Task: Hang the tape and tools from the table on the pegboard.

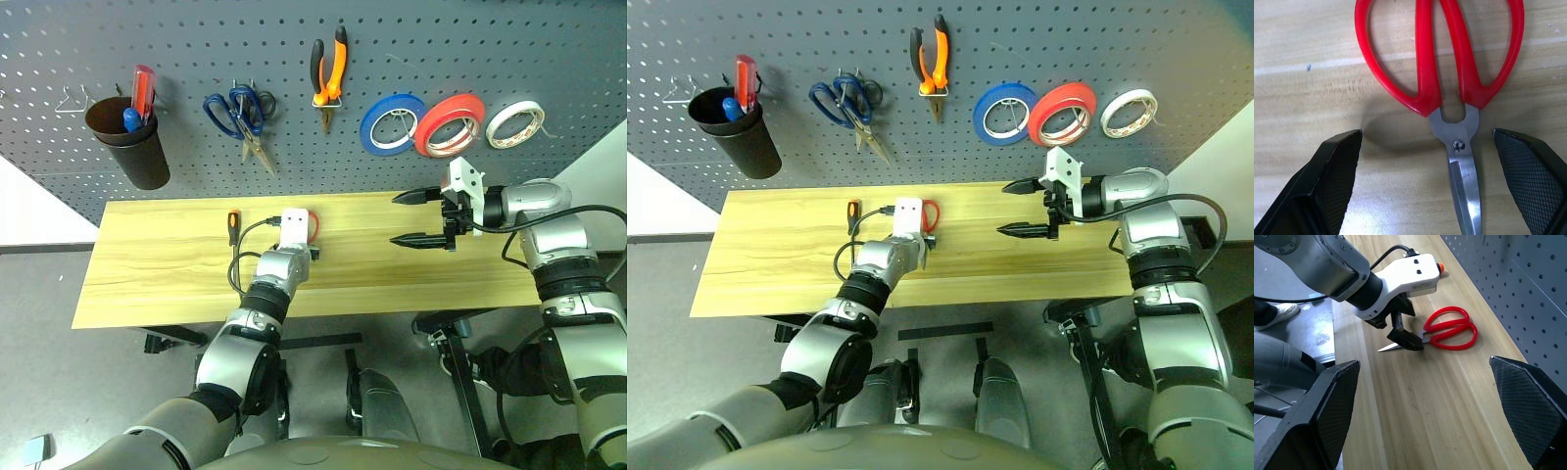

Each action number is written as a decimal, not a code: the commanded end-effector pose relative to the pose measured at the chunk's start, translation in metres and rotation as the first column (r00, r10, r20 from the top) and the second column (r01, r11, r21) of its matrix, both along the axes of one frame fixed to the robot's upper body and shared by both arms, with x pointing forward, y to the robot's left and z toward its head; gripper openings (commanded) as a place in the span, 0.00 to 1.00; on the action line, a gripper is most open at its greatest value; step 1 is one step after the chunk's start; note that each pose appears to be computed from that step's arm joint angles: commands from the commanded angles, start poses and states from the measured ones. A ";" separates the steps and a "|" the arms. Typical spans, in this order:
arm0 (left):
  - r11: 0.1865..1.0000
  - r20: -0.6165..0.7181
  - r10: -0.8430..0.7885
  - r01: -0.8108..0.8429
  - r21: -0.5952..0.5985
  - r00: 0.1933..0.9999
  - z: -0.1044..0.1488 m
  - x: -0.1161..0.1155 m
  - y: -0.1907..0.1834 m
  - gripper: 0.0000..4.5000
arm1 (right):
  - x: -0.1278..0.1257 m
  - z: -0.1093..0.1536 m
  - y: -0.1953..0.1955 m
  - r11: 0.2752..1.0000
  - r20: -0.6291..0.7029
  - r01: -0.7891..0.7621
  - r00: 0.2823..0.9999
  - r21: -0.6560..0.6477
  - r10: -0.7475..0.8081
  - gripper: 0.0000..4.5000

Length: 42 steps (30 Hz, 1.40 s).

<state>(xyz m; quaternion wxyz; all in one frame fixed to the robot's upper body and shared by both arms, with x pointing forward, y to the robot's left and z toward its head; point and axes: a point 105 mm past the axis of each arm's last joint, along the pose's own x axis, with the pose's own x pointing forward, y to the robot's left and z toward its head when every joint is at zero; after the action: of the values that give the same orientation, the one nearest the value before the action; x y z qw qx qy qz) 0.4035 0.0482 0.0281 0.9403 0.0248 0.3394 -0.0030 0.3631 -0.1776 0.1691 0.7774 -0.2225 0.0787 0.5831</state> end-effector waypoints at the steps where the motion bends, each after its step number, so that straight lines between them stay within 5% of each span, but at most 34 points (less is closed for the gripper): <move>1: 0.998 -0.062 -0.042 0.039 -0.039 0.997 -0.009 -0.016 -0.032 0.72 | 0.001 0.013 -0.002 1.000 0.058 0.006 0.998 0.003 -0.006 1.00; 10: 1.000 -0.082 -0.008 0.006 -0.027 0.997 -0.014 -0.018 -0.025 0.07 | 0.003 0.013 -0.002 1.000 0.067 0.010 0.998 0.003 -0.010 1.00; 19: 0.997 -0.056 -0.063 0.061 -0.039 0.996 -0.009 -0.015 -0.019 0.05 | 0.004 0.014 -0.004 1.000 0.079 0.019 0.997 -0.004 -0.019 1.00; 24: 0.965 0.180 -0.242 0.255 -0.054 0.953 0.029 -0.022 0.001 0.05 | -0.001 0.034 -0.005 0.996 0.046 0.013 0.999 0.090 -0.017 1.00; 32: 0.888 0.431 -0.447 0.446 0.110 0.784 0.076 -0.073 0.056 0.05 | -0.011 0.057 -0.001 0.985 0.046 0.000 0.999 0.172 -0.008 1.00; 36: 0.824 0.561 -0.532 0.539 0.172 0.634 0.104 -0.100 0.060 0.05 | -0.013 0.069 0.002 0.977 0.066 -0.013 0.998 0.215 -0.001 1.00; 42: 0.838 0.754 -0.465 0.507 0.204 0.465 0.138 -0.115 0.068 0.05 | -0.016 0.096 0.008 0.945 0.096 -0.030 0.995 0.325 -0.001 1.00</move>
<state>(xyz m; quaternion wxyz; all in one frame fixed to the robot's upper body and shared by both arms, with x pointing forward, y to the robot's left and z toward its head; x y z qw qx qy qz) 0.2953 0.1112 0.1414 0.9554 0.0939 -0.0548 -0.2747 0.3523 -0.1707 0.2362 0.8048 -0.1131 -0.0073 0.5827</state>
